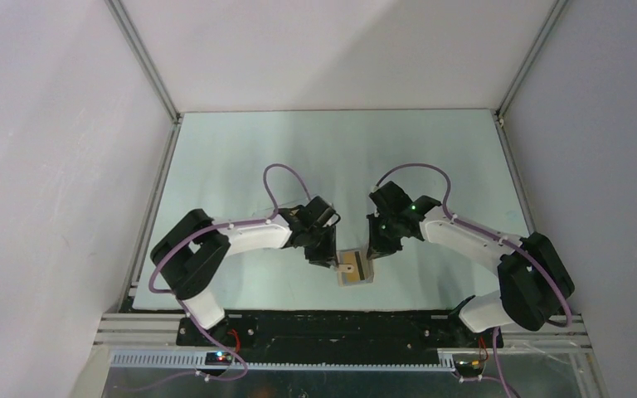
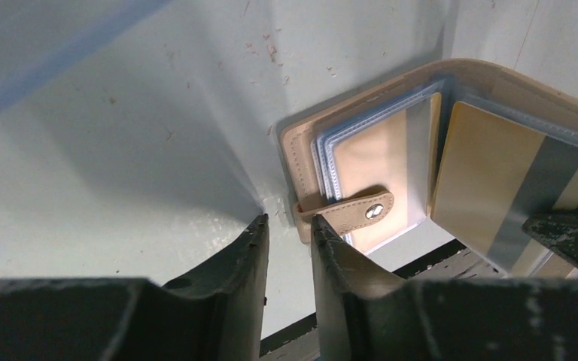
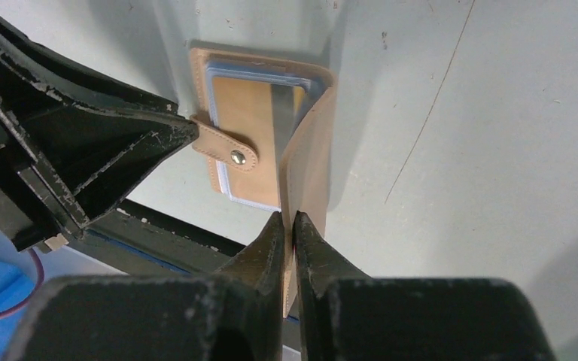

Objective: Put the credit cards into the card holder
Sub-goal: Close the card holder at the center of the board.

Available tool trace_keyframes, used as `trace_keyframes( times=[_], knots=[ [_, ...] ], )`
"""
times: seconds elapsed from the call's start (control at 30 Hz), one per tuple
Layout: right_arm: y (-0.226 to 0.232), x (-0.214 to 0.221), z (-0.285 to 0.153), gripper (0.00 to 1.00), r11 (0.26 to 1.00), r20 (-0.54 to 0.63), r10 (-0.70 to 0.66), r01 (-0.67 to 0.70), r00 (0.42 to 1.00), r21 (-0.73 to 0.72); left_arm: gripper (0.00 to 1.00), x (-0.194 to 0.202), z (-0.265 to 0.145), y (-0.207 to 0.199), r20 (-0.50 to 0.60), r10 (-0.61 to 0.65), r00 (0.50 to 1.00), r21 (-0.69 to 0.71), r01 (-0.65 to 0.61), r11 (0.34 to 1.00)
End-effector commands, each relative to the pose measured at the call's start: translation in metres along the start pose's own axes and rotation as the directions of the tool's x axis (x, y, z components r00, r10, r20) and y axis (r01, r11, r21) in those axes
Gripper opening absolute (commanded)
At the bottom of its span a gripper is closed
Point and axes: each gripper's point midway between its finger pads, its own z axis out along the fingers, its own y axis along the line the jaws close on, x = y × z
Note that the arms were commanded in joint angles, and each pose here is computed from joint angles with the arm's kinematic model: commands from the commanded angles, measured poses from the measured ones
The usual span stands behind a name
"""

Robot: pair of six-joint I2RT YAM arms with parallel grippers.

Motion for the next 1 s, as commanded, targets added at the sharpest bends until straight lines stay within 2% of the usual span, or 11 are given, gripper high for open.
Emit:
trace_keyframes(
  times=[0.0, 0.17, 0.47, 0.63, 0.97],
  knots=[
    [0.007, -0.009, 0.001, 0.09, 1.000, 0.036, 0.002, -0.002, 0.999, -0.007, 0.36, -0.001, -0.013, -0.002, 0.050, 0.002, 0.999, 0.014, -0.003, 1.000],
    [0.006, -0.008, 0.003, 0.09, 1.000, 0.029, -0.002, 0.002, 1.000, -0.003, 0.39, -0.004, -0.033, -0.005, 0.112, 0.016, 0.994, 0.044, -0.021, 0.999],
    [0.003, -0.006, 0.009, 0.09, 1.000, 0.013, 0.008, -0.008, 1.000, 0.013, 0.40, 0.006, -0.058, -0.039, 0.166, 0.121, 0.979, 0.126, -0.142, 0.982],
    [0.000, -0.005, 0.010, 0.09, 1.000, 0.008, 0.008, -0.008, 1.000, 0.027, 0.38, 0.008, -0.052, -0.063, 0.157, 0.176, 0.972, 0.134, -0.197, 0.971],
    [-0.006, -0.004, 0.011, 0.08, 0.999, -0.001, 0.018, -0.018, 1.000, 0.049, 0.30, 0.007, -0.023, -0.056, 0.117, 0.174, 0.978, 0.058, -0.182, 0.982]
  ],
)
